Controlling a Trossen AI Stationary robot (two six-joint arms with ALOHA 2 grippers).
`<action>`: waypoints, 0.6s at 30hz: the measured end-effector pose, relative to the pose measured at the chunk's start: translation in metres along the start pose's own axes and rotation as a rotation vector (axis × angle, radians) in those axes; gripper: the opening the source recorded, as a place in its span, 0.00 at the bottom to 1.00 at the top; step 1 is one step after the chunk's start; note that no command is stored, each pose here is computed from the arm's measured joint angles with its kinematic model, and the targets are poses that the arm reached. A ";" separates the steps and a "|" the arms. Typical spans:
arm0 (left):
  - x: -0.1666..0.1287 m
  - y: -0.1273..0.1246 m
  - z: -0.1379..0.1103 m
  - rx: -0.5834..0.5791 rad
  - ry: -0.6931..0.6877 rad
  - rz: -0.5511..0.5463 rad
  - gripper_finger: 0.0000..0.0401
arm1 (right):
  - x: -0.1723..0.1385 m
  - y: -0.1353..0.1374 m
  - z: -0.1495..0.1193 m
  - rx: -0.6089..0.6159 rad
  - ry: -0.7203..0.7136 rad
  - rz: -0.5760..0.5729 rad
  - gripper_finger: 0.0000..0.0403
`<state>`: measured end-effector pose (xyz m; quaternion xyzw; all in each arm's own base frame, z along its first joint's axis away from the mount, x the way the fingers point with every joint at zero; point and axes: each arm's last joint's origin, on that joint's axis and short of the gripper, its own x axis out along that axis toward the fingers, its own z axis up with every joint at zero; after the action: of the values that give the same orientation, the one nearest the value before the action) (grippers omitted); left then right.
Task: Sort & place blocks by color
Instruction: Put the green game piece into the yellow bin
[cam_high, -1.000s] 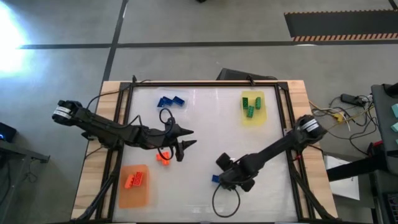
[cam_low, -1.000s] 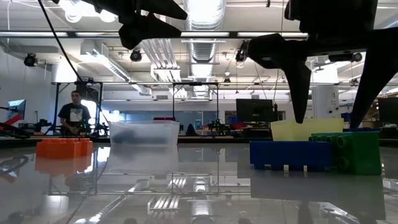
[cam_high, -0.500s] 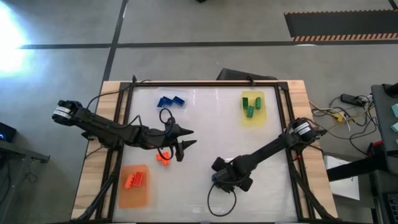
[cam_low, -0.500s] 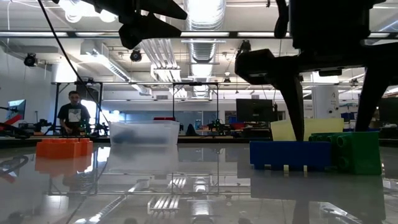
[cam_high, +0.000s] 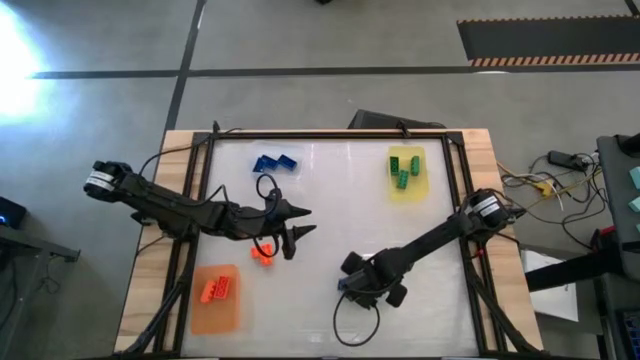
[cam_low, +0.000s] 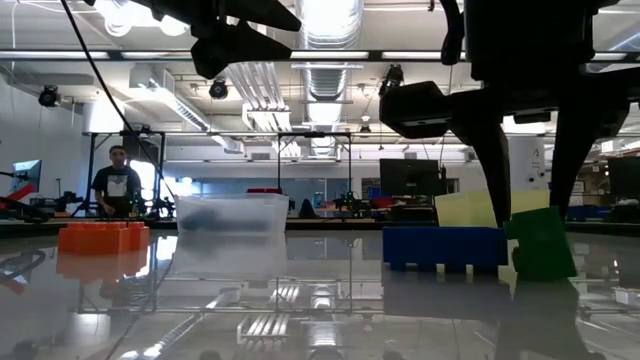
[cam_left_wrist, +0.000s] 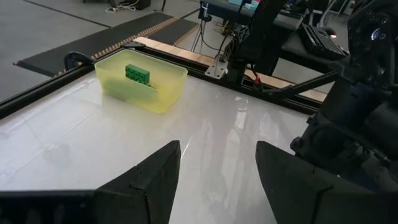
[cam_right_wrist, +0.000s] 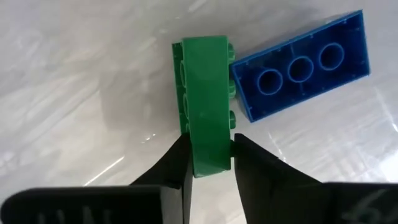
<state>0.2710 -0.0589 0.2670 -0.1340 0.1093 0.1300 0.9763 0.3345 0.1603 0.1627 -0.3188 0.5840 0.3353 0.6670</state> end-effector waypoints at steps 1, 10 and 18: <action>0.000 0.000 0.000 0.000 0.000 0.000 0.49 | 0.000 0.000 0.000 0.003 0.004 0.003 0.19; 0.000 0.000 0.000 -0.004 0.000 0.000 0.49 | -0.017 0.004 -0.015 0.107 0.085 0.043 0.19; 0.000 0.000 0.001 -0.009 -0.009 -0.003 0.49 | -0.065 -0.018 -0.055 0.342 0.075 -0.009 0.19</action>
<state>0.2712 -0.0589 0.2680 -0.1380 0.1042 0.1298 0.9763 0.3124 0.1005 0.2211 -0.2155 0.6557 0.2160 0.6906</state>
